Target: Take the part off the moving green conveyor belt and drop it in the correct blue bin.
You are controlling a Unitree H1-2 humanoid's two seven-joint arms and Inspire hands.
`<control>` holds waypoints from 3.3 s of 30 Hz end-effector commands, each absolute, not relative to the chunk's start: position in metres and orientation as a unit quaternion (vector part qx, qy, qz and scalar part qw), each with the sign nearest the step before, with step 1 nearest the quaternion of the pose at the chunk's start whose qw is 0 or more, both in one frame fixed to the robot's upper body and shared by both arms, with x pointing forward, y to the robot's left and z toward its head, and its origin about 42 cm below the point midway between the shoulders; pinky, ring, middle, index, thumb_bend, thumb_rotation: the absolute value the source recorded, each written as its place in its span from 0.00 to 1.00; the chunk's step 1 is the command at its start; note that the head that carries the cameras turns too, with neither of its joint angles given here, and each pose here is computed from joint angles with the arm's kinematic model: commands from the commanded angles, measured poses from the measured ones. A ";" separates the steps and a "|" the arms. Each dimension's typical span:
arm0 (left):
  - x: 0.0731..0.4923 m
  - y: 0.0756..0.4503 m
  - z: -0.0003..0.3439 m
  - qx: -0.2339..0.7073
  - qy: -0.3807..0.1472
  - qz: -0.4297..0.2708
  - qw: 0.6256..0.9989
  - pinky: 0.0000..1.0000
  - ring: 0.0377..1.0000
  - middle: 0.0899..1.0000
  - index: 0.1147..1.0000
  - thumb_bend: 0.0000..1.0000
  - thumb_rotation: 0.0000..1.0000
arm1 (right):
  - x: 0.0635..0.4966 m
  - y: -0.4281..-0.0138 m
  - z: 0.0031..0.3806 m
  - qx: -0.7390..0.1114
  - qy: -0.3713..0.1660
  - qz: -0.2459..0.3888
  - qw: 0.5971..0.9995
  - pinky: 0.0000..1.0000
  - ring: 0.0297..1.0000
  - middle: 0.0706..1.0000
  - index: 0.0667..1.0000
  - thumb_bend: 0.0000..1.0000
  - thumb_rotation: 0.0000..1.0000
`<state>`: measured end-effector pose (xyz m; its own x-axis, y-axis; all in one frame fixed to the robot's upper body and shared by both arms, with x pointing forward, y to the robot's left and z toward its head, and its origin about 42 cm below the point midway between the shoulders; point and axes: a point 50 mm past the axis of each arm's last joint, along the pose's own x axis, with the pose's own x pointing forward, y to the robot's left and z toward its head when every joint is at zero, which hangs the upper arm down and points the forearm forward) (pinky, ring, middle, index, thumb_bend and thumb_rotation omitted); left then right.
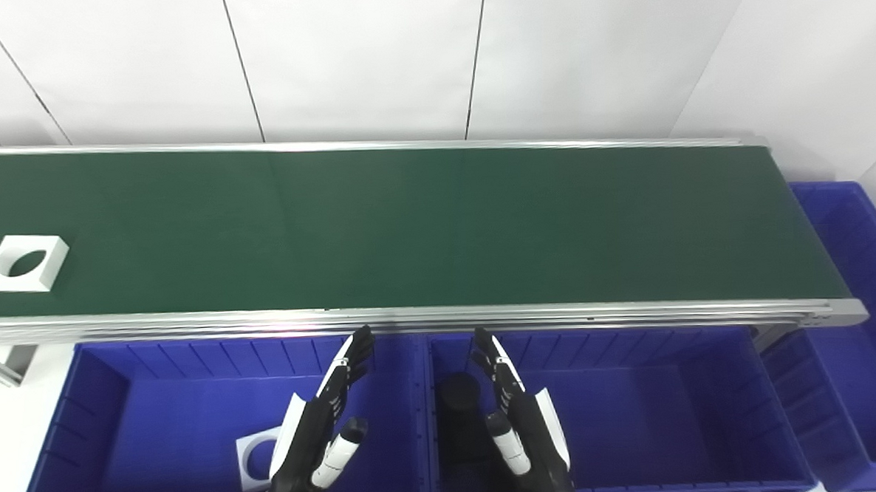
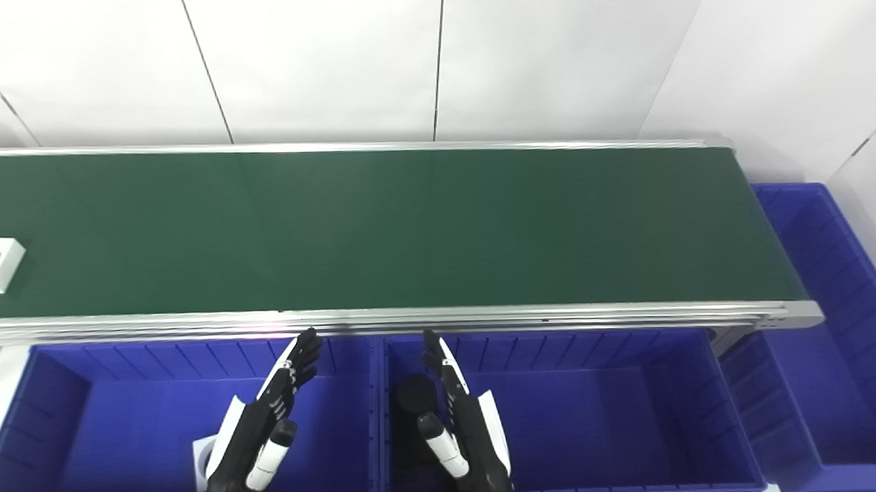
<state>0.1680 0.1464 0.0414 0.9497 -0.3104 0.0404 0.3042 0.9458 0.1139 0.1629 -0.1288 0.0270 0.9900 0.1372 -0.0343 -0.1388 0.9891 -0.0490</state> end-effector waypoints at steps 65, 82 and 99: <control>0.170 0.142 0.044 0.058 -0.050 -0.159 0.984 0.92 0.92 0.93 0.94 0.69 1.00 | 0.161 -0.117 0.030 -0.003 -0.013 0.066 0.998 0.98 0.94 0.97 0.96 0.95 1.00; 0.172 0.134 0.027 0.048 -0.035 -0.161 0.985 0.89 0.92 0.92 0.92 0.77 0.97 | 0.159 -0.126 0.011 -0.009 0.005 0.072 0.997 1.00 0.97 0.97 0.97 0.94 1.00; 0.169 0.124 0.022 0.055 -0.031 -0.158 0.985 0.86 0.90 0.90 0.90 0.80 0.93 | 0.156 -0.134 0.009 -0.016 0.008 0.071 0.997 1.00 0.99 0.99 0.99 0.93 1.00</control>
